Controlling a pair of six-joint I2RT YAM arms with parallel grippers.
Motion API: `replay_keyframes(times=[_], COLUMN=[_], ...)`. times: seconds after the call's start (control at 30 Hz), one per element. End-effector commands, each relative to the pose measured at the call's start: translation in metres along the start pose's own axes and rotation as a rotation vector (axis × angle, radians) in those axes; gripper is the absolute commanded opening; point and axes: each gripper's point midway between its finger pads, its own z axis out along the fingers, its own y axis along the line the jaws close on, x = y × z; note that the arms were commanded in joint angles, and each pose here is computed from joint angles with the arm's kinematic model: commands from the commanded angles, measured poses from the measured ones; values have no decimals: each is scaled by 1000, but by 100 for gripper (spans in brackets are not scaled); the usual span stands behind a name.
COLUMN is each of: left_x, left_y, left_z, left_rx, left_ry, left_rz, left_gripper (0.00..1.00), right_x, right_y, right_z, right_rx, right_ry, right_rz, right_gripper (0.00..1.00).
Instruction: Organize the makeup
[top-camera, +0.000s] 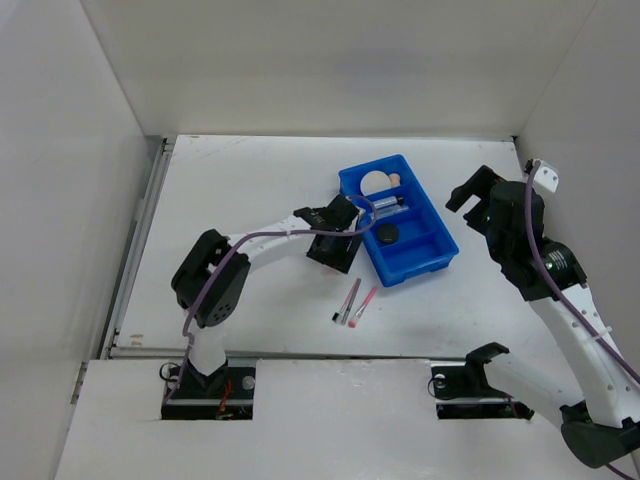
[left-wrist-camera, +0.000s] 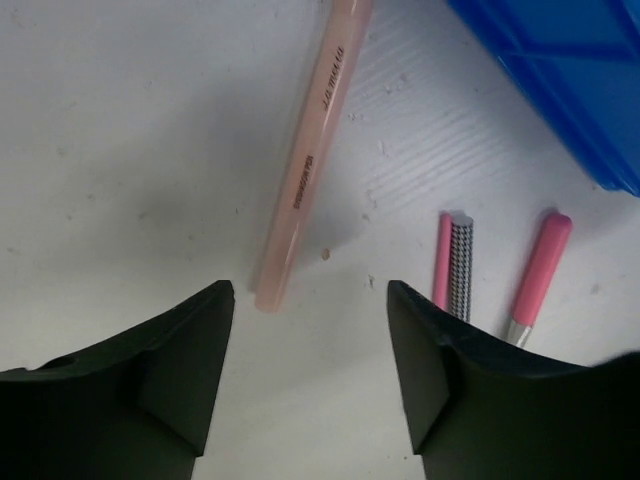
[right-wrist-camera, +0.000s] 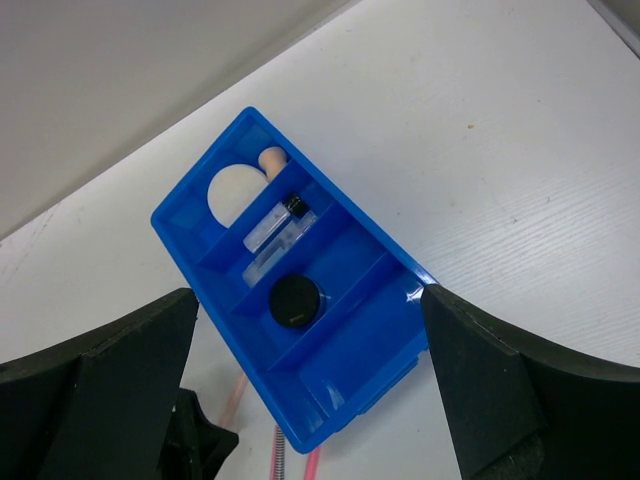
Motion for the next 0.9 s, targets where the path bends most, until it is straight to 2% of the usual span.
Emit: replay_keyframes(times=[0.0, 0.23, 0.37, 0.4, 0.57, 0.7, 0.8, 0.87], left_x=[-14, -16, -10, -10, -6, -15, -36, -50], left_y=[4, 20, 33, 32, 46, 57, 41, 13], left_z=[15, 36, 35, 31, -12, -48, -80, -95], left_rx=[-35, -143, -216, -216, -280, -333, -234, -81], left_ry=[-12, 10, 32, 31, 12, -48, -125, -162], left_rz=[41, 31, 19, 10, 13, 39, 95, 145], left_gripper=[55, 38, 11, 1, 0, 0, 0, 0], right_x=[-9, -13, -13, -13, -13, -15, -15, -15], right_y=[4, 1, 1, 1, 1, 3, 3, 3], right_z=[-4, -5, -5, -5, -5, -5, -5, -5], right_rx=[-24, -9, -9, -9, -9, -14, -15, -15], right_ry=[-29, -42, -42, -42, -42, -49, -49, -49], right_rz=[36, 36, 36, 36, 36, 42, 42, 42], right_gripper=[100, 100, 100, 100, 100, 100, 100, 100])
